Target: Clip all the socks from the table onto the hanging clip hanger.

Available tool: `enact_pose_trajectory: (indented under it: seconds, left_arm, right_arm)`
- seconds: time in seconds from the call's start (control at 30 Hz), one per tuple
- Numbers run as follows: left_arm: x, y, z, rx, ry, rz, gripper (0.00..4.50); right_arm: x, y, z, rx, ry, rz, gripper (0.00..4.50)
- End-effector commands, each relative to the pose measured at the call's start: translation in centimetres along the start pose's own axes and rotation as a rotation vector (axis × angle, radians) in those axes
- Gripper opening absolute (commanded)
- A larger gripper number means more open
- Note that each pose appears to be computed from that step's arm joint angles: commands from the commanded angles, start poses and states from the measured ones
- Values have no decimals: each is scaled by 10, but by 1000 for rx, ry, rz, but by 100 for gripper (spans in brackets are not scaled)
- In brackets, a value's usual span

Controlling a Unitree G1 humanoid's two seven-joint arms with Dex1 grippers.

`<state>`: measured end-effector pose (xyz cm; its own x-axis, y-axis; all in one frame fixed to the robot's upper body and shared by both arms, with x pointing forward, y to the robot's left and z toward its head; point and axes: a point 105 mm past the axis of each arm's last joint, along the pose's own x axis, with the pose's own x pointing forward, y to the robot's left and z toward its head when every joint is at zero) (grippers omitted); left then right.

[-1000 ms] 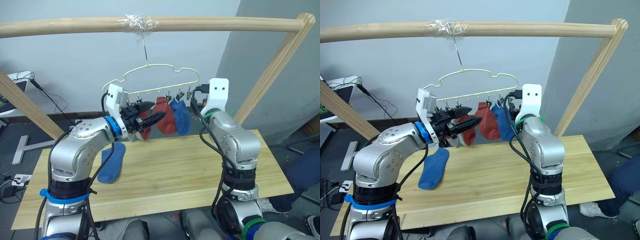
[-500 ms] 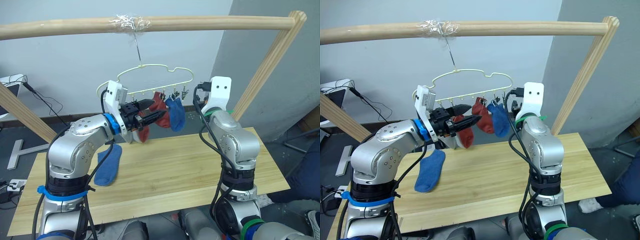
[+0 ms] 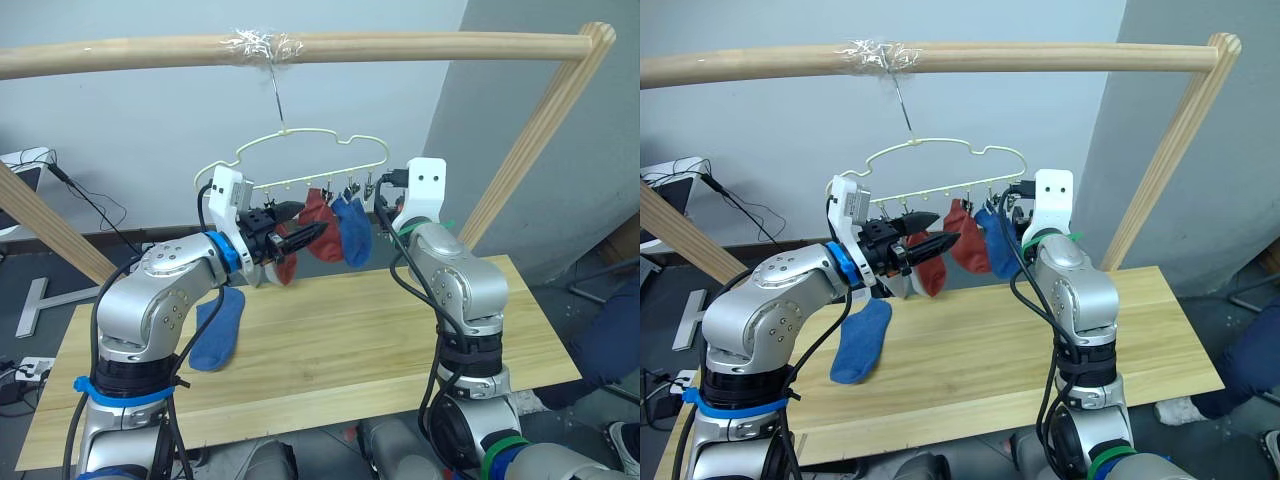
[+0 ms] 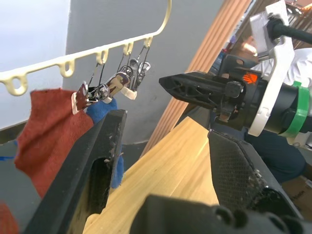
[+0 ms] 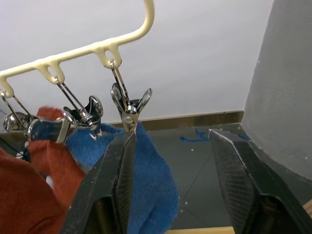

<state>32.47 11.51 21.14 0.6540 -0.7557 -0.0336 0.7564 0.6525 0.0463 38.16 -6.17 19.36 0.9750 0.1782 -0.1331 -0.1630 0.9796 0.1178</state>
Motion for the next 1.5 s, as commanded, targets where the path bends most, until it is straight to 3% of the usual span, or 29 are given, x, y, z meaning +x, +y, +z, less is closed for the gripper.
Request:
enact_pose_trajectory:
  seconds: [0.03,0.57,1.03,1.5]
  left_arm:
    - [-5,-2,10,35,-29,11,308]
    - [-15,-1,10,35,-20,57,308]
    - [-22,0,9,34,-12,94,308]
    - [-21,-1,9,24,-10,91,308]
  right_arm:
    - [0,16,17,20,-64,58,247]
    - [14,28,14,34,-49,93,247]
    - [31,18,17,8,-64,42,247]
    - [28,3,9,-20,-42,-12,247]
